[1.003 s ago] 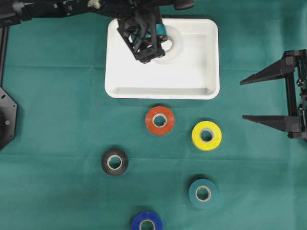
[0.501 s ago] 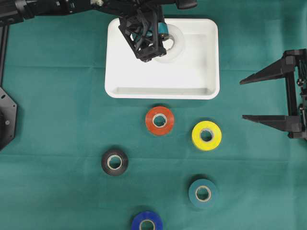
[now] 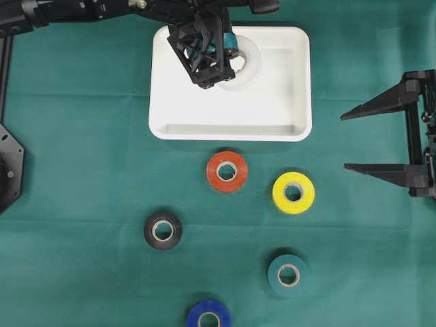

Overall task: Pick up the tape from a random location and place it into the white case.
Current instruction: 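Lower the white tape roll into the tray and open the left gripper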

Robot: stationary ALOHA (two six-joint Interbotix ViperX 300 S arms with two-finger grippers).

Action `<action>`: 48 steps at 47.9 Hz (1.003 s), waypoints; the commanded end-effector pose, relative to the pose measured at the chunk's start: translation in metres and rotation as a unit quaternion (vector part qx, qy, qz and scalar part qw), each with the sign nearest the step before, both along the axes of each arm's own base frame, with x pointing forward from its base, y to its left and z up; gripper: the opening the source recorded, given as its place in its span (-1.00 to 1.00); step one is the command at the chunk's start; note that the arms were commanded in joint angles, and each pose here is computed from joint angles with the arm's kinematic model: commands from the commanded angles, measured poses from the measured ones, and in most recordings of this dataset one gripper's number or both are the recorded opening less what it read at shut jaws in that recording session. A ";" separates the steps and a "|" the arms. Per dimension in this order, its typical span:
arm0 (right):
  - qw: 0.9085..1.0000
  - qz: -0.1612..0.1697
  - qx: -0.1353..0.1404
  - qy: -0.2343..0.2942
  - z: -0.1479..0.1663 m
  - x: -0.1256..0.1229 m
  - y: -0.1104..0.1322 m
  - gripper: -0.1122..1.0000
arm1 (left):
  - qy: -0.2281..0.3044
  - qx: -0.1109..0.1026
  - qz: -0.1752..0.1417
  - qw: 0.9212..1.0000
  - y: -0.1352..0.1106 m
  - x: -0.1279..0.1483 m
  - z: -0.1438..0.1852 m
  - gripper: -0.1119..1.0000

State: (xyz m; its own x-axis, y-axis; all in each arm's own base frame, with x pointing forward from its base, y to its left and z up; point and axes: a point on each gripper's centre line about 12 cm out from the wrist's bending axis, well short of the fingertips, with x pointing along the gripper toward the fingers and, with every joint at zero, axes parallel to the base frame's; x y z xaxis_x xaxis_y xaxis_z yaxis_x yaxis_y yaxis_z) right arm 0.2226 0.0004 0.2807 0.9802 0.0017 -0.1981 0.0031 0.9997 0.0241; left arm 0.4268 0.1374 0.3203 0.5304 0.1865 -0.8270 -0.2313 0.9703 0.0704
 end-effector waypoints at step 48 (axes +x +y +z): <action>1.000 -0.001 0.000 -0.009 0.009 0.003 0.000 0.83 | 0.017 -0.005 0.020 1.000 0.025 0.012 -0.090 -0.37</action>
State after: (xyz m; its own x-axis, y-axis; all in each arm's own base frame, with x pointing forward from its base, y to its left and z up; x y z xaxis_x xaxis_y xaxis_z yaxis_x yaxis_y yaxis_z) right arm 0.2230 0.0004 0.2796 0.9789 0.0017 -0.2041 0.0030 0.9997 0.0226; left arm 0.4366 0.1590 0.2231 0.4572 0.1815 -0.8707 -0.2602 0.9634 0.0642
